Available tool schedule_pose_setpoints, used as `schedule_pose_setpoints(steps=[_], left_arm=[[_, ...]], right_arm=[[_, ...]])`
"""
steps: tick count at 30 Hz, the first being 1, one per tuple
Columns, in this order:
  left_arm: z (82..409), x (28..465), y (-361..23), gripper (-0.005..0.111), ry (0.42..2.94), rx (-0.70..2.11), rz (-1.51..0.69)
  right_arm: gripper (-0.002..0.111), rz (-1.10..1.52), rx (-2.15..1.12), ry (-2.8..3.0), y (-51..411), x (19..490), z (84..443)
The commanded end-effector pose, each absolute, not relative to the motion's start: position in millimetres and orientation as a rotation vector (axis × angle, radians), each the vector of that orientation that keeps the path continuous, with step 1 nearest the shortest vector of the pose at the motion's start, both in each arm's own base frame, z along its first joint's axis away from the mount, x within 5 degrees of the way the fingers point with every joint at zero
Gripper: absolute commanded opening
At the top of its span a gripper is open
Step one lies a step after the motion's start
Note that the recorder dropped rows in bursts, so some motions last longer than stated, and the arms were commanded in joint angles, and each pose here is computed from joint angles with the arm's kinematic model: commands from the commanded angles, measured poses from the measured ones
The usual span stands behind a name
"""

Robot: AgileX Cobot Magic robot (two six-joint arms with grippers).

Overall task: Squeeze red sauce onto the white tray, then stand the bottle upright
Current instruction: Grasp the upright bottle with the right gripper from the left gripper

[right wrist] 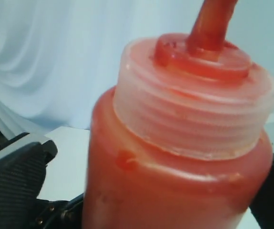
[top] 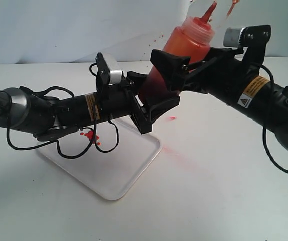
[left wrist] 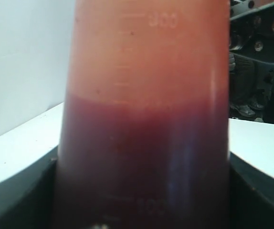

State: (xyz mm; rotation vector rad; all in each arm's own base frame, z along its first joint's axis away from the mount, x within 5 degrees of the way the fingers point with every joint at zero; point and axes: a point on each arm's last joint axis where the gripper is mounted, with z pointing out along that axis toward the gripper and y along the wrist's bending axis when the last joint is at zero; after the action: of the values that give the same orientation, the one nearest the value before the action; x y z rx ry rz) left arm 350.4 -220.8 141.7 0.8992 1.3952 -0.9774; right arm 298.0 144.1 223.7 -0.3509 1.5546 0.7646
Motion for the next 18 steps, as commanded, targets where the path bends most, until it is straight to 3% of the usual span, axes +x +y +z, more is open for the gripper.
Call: schedule_pose_setpoints(steps=[1,4,5,9,13,15,18], left_arm=[[153,351,-224,0.0,1.335,0.865,-1.015],[153,351,-224,0.0,1.335,0.867,-1.015],[152,350,-224,0.0,1.335,0.871,-1.016],[152,350,-224,0.0,1.334,0.878,-1.017],[152,350,-224,0.0,1.333,0.881,-1.018],[152,349,-225,0.0,1.333,0.884,-1.018],[152,349,-225,0.0,1.332,0.896,-1.021]], right_arm=[[0.102,0.825,-0.296,1.603,145,301,215],[0.084,0.856,-0.312,1.618,155,298,210],[0.07,0.848,-0.349,1.597,160,295,211],[0.031,0.801,-0.44,1.55,166,292,212],[0.006,0.805,-0.481,1.545,168,290,212],[0.0,0.819,-0.521,1.524,170,287,213],[0.0,0.826,-0.527,1.512,171,287,213]])
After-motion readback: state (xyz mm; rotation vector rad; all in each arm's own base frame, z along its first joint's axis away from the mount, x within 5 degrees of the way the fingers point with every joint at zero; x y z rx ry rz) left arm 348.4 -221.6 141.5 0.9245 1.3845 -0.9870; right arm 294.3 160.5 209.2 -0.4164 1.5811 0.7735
